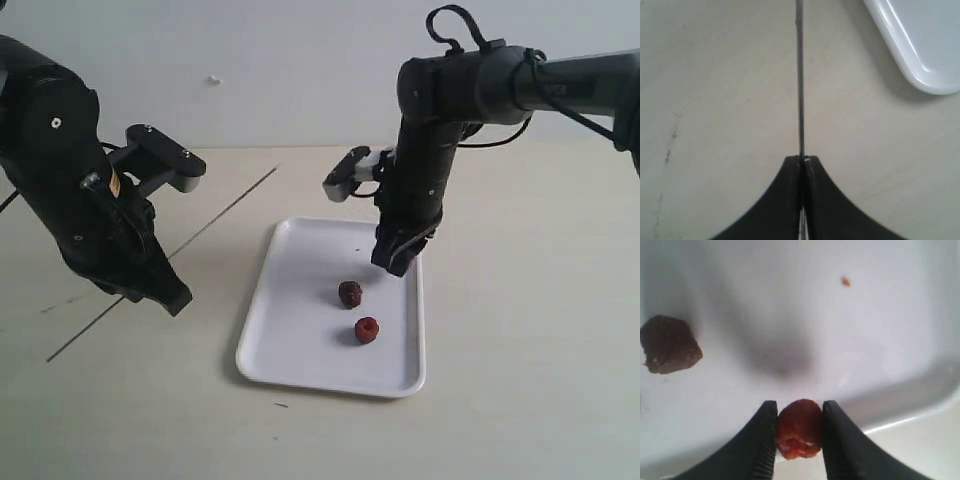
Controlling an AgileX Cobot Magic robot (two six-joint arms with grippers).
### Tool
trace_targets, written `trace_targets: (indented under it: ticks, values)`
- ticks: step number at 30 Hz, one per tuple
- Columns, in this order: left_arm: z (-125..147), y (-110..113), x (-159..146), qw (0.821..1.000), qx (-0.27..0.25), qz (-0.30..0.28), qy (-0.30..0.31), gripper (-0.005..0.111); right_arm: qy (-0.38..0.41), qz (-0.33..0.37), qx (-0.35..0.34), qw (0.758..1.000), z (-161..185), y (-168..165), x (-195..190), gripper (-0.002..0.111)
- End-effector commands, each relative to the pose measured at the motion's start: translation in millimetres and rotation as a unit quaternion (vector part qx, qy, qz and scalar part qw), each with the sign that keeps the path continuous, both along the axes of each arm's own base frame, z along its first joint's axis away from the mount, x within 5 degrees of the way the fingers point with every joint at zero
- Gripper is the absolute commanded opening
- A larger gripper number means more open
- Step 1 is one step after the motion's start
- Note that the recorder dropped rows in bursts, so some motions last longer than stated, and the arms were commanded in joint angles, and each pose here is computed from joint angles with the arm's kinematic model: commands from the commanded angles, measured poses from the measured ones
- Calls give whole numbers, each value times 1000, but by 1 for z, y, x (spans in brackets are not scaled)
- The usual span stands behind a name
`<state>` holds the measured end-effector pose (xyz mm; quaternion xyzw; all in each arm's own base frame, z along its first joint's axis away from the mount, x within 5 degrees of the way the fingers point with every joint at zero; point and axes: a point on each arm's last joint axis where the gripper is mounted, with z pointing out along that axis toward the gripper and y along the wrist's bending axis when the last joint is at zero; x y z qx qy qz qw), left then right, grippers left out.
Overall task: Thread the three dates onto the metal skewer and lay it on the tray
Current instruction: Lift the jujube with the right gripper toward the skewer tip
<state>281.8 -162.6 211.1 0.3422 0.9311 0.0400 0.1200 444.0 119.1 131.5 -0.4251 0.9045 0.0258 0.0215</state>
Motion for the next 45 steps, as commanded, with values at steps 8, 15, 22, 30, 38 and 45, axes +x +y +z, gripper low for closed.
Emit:
trace_targets:
  ticks: [8, 15, 22, 30, 38, 45]
  values:
    - [7, -4, 10, 996, -12, -55, -64, 0, -19, -97, 135, 986, 77, -24, 7, 29]
    - [-17, -4, 17, 984, 7, -123, -127, 0, -15, -149, 226, 963, 88, -46, 13, 29]
    - [-48, -10, 28, 976, 2, -161, -145, 0, -17, -148, 316, 937, 99, -42, 15, 27]
    - [-58, 24, 55, 981, -20, -98, -167, 0, -19, -144, 345, 927, 102, -38, 16, 27]
    - [-77, 37, 61, 968, -39, -138, -207, 0, -16, -152, 422, 894, 114, -28, 18, 27]
    - [-77, 35, 62, 962, -43, -156, -221, 0, -14, -156, 441, 884, 117, -26, 18, 27]
